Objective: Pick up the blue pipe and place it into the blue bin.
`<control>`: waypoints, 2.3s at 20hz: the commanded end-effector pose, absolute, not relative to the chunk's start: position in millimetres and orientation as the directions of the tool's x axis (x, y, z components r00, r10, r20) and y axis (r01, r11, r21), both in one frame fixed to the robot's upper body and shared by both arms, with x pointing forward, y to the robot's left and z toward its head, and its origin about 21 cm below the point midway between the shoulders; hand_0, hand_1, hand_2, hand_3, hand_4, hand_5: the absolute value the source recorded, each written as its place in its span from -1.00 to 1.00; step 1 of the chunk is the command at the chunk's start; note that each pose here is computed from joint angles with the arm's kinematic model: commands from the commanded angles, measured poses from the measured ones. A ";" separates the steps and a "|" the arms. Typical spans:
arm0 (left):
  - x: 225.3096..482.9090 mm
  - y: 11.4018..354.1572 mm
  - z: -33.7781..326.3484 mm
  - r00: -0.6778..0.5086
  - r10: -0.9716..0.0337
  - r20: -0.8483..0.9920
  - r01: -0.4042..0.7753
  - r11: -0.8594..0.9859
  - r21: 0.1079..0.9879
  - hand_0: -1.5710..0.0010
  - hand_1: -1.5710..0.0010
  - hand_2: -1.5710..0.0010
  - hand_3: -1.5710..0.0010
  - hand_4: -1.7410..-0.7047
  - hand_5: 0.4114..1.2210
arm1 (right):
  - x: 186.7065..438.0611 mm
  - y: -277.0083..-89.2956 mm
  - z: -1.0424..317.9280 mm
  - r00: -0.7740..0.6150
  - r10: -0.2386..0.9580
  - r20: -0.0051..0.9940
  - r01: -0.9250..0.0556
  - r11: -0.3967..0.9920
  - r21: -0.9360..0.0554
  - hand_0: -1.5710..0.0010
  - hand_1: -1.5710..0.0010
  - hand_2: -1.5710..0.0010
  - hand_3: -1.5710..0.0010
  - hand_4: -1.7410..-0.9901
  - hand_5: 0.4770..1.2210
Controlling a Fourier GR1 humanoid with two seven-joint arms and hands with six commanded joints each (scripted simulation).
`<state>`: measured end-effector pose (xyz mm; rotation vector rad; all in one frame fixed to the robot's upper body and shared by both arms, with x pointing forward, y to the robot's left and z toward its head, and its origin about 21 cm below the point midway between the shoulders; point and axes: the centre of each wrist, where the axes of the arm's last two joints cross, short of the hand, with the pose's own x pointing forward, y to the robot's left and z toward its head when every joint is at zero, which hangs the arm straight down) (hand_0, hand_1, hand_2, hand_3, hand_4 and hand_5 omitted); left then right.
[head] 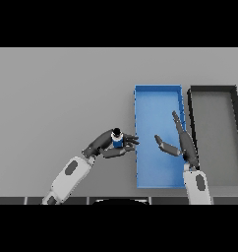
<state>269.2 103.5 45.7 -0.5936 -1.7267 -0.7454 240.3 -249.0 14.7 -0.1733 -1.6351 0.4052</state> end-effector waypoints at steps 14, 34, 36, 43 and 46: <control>267.2 100.3 40.6 -0.254 -0.003 0.967 0.725 0.662 0.192 -1.00 -1.00 -1.00 -1.00 -0.49 1.00 | 221.9 -253.2 61.6 -0.320 0.188 0.929 -0.182 0.950 -0.255 1.00 0.99 0.97 1.00 0.52 -0.68; 268.6 102.4 47.3 -0.268 -0.022 0.963 0.737 0.640 0.219 -1.00 -1.00 -1.00 -1.00 -0.48 1.00 | 246.6 -165.2 171.9 -0.397 0.226 0.890 -0.709 0.540 -0.453 1.00 1.00 1.00 1.00 0.44 -0.90; 271.5 101.9 47.1 -0.249 -0.003 0.968 0.749 0.634 0.195 -1.00 -1.00 -1.00 -1.00 -0.49 1.00 | 254.4 -152.5 172.4 -0.393 0.225 0.892 -0.735 0.506 -0.452 1.00 1.00 1.00 1.00 0.46 -0.90; 272.9 100.4 41.8 -0.235 -0.002 0.972 0.758 0.626 0.184 -1.00 -1.00 -1.00 -1.00 -0.56 1.00 | 276.9 -118.1 172.8 -0.382 0.222 0.897 -0.783 0.438 -0.441 0.79 0.69 0.68 0.82 0.29 -0.89; 271.6 102.0 43.3 -0.214 -0.010 0.977 0.754 0.635 0.171 -1.00 -1.00 -0.96 -0.48 -0.78 1.00 | 278.8 -115.5 173.4 -0.398 0.223 0.890 -0.789 0.412 -0.456 -0.04 -0.07 -0.07 0.16 -0.21 -0.86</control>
